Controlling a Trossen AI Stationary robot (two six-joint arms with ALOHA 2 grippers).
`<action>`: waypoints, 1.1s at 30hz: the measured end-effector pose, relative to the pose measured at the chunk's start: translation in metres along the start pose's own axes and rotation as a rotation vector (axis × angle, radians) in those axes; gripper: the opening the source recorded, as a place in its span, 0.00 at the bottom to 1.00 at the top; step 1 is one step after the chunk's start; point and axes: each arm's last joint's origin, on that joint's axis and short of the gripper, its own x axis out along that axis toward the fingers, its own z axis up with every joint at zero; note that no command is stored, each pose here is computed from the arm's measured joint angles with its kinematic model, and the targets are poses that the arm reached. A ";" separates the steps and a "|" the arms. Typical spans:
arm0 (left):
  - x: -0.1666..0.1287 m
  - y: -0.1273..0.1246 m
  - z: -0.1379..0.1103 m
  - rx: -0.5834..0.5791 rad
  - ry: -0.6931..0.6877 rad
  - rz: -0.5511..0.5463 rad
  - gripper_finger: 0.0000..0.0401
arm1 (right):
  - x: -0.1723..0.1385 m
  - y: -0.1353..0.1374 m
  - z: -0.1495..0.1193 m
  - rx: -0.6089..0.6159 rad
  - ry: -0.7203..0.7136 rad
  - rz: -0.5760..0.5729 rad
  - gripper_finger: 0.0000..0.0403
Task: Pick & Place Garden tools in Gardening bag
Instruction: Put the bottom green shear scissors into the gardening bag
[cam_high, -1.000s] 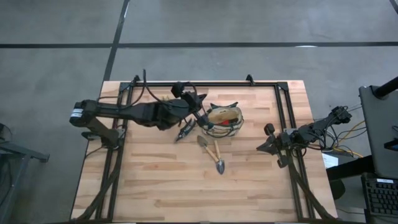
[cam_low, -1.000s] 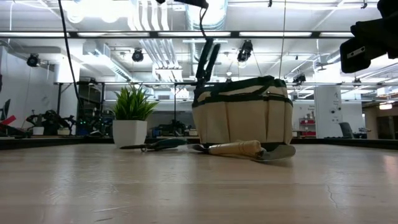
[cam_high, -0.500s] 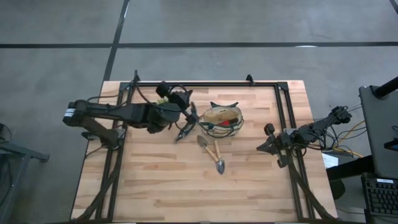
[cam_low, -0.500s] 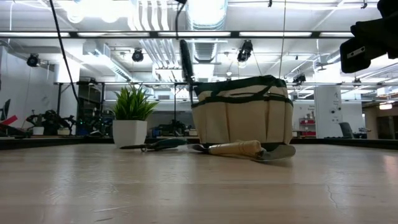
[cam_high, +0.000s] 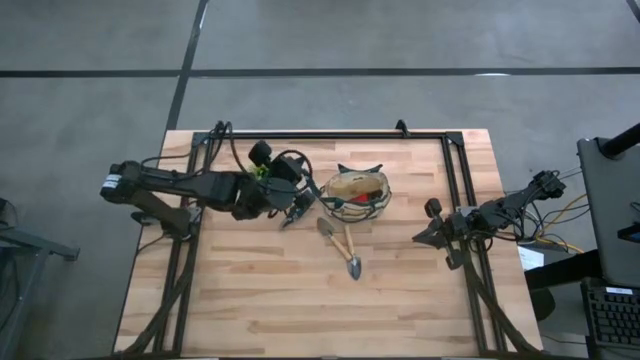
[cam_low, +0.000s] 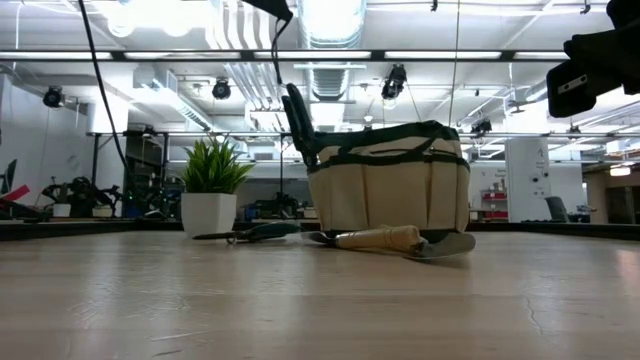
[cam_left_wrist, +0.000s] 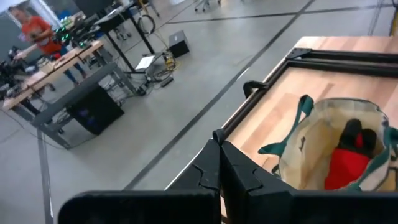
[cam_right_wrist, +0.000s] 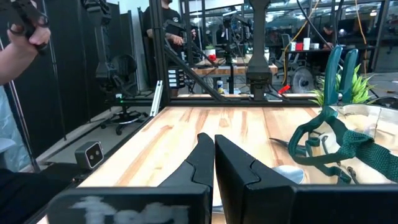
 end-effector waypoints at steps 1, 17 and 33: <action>0.000 0.000 0.000 0.011 -0.001 -0.005 0.00 | 0.000 0.000 0.000 0.000 0.000 0.000 0.02; -0.008 -0.005 0.006 0.078 0.003 -0.419 0.00 | 0.000 0.000 0.000 0.000 0.000 0.000 0.02; -0.033 0.031 0.012 -0.009 0.018 -0.531 0.00 | 0.000 0.000 0.000 0.000 0.001 0.000 0.02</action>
